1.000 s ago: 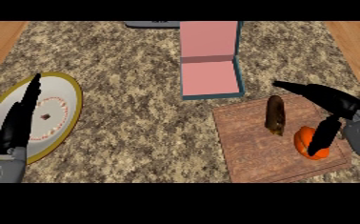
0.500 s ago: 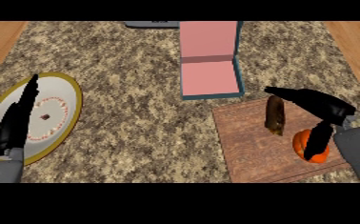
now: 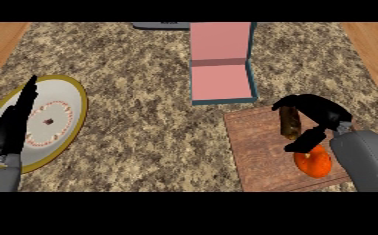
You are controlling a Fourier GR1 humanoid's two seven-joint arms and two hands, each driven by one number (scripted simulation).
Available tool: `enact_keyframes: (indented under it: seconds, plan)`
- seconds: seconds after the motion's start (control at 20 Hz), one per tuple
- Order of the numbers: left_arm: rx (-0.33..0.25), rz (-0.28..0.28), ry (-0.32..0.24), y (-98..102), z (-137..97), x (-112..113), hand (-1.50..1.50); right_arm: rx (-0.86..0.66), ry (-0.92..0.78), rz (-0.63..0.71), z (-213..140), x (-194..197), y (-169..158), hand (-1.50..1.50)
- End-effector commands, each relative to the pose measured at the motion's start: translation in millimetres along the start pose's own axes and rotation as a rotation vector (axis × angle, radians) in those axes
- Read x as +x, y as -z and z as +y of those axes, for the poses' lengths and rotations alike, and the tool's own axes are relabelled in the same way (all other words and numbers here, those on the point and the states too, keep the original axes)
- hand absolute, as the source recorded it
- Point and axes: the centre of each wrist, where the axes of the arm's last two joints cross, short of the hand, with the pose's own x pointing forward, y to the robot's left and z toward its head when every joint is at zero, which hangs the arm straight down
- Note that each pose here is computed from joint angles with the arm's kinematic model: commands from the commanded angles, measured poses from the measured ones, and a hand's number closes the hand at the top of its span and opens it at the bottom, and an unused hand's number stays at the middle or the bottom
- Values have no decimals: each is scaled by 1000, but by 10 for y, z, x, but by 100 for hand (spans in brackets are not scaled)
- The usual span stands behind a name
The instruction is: Pick the sweet potato from the cutting board and place it in the cardboard box
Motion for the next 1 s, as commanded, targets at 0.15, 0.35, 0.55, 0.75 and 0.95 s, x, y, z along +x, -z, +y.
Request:
enact_keyframes:
  seconds: [0.15,0.35,0.55,0.75,0.95]
  plan:
    - [-1,-7,0,-104,-145,-181,0,-183,-72,-10,181,19,172,150]
    - [7,24,13,-16,-35,110,0,-267,-137,0,88,-81,191,150]
    - [25,34,13,-126,-66,-163,0,-424,-47,221,109,125,73,150]
    - [56,83,7,-148,51,-252,0,-556,122,618,450,-179,-92,150]
    - [51,74,16,-142,54,-211,0,-736,57,714,341,278,-211,150]
